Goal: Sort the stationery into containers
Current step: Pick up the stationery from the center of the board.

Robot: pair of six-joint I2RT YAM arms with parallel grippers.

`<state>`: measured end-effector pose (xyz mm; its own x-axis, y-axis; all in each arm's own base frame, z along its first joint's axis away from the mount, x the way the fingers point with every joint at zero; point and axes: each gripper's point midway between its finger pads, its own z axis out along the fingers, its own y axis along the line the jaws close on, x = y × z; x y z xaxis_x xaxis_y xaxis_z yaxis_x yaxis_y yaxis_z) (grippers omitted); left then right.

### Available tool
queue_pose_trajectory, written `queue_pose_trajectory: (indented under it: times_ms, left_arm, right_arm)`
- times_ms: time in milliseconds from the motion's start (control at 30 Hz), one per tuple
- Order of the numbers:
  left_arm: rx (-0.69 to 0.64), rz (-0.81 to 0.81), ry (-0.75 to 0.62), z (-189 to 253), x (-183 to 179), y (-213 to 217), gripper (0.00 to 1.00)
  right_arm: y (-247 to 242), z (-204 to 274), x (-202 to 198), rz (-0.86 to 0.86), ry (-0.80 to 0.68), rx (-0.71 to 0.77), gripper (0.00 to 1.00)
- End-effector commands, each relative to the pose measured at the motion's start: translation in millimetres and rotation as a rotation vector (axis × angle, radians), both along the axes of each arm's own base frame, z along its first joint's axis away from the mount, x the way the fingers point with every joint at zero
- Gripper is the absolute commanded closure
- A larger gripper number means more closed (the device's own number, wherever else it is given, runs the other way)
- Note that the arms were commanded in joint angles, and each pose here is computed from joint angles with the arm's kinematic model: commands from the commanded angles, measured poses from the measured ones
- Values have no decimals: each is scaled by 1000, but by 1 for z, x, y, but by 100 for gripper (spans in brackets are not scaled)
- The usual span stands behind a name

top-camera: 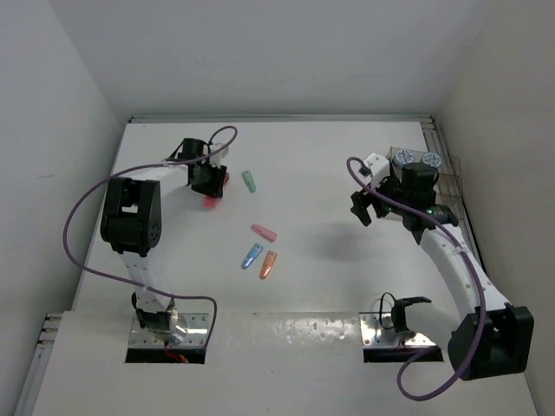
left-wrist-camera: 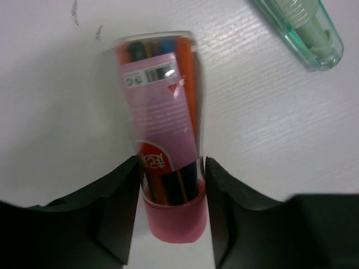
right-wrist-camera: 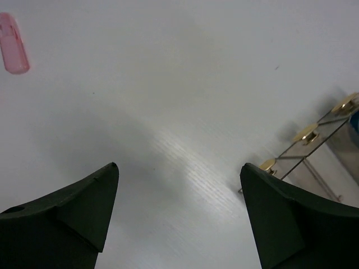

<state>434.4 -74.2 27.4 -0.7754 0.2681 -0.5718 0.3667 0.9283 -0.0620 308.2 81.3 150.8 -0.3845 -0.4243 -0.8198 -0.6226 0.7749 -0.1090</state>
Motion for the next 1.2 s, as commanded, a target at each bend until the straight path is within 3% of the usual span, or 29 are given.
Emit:
queue_pose_trajectory:
  times_ms: [0, 67, 167, 200, 333, 500, 700, 933, 1167]
  left_arm:
    - [-15, -23, 1, 4, 4, -3, 56]
    - [-25, -32, 10, 3, 2, -3, 63]
    - [-114, -100, 49, 9, -8, -15, 83]
    - [-214, -170, 53, 19, -13, -28, 92]
    - [-460, -358, 50, 71, -39, -65, 100]
    - [-720, -524, 124, 142, -91, -106, 100]
    - [-865, -594, 221, 172, -143, -129, 100]
    - [-892, -653, 251, 175, -187, -145, 100]
    - [-872, -659, 272, 171, -198, -149, 100]
  right_arm:
    - [7, 27, 17, 142, -228, -121, 12]
    - [10, 31, 21, 176, -265, -142, 12]
    - [26, 41, 23, 277, -350, -169, 12]
    - [30, 42, 23, 306, -376, -179, 12]
    - [56, 62, 29, 395, -523, -179, 11]
    - [96, 77, 29, 527, -696, -171, 10]
    - [153, 92, 5, 772, -940, -166, 7]
    - [202, 77, -26, 1005, -1092, -215, 5]
    - [224, 61, -41, 1140, -1111, -277, 5]
